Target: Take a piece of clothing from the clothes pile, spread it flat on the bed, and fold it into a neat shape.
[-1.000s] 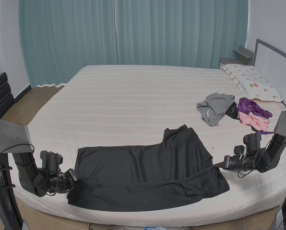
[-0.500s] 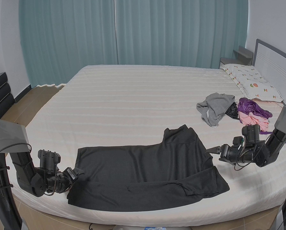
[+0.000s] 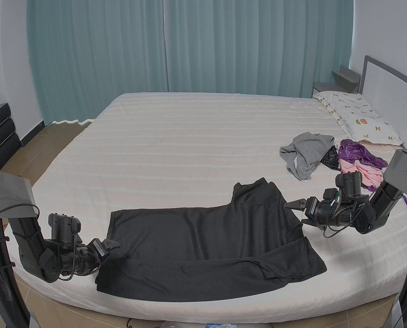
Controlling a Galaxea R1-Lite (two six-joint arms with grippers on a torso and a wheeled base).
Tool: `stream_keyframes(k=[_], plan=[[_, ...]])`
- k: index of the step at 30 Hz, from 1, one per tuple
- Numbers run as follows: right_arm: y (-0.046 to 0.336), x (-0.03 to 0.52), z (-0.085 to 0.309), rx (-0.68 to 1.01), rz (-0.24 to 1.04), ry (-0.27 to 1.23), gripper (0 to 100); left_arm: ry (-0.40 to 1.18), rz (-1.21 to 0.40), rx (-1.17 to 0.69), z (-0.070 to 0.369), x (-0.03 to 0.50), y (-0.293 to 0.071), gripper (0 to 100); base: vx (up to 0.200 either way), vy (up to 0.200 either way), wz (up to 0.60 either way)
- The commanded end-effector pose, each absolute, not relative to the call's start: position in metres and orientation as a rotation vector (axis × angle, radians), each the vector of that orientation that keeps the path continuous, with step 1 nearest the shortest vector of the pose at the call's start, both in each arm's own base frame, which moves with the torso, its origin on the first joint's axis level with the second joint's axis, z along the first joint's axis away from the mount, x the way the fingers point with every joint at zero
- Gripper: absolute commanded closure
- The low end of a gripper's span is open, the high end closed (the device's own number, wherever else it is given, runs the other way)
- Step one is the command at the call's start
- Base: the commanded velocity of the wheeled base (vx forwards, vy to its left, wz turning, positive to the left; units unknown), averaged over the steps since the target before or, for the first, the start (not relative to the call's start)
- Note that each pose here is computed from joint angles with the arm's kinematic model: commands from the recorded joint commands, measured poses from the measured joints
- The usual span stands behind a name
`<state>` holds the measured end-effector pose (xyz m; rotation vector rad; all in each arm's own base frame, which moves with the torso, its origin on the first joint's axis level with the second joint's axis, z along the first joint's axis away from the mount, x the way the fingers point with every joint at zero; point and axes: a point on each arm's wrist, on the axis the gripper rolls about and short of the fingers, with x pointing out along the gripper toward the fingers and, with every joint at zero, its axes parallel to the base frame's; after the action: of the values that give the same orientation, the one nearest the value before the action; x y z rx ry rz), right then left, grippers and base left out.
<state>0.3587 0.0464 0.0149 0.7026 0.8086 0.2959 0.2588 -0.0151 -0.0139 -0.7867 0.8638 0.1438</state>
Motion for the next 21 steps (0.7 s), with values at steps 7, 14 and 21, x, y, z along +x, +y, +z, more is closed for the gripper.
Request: stream_keyframes(k=[7,14,21], plan=[[0.047,0.357,0.008,0.710,0.288,0.831,0,0.910,0.118,-0.706,-0.026,0.254,-0.020,0,0.000,0.000,0.00],[0.051,0.354,0.008,0.720,0.291,0.845,0,0.857,0.153,-0.726,-0.028,0.267,-0.022,0,0.000,0.000,0.00],[0.050,0.353,0.009,0.722,0.287,0.844,0,0.748,0.267,-0.870,-0.023,0.259,-0.014,0,0.000,0.000,0.00]])
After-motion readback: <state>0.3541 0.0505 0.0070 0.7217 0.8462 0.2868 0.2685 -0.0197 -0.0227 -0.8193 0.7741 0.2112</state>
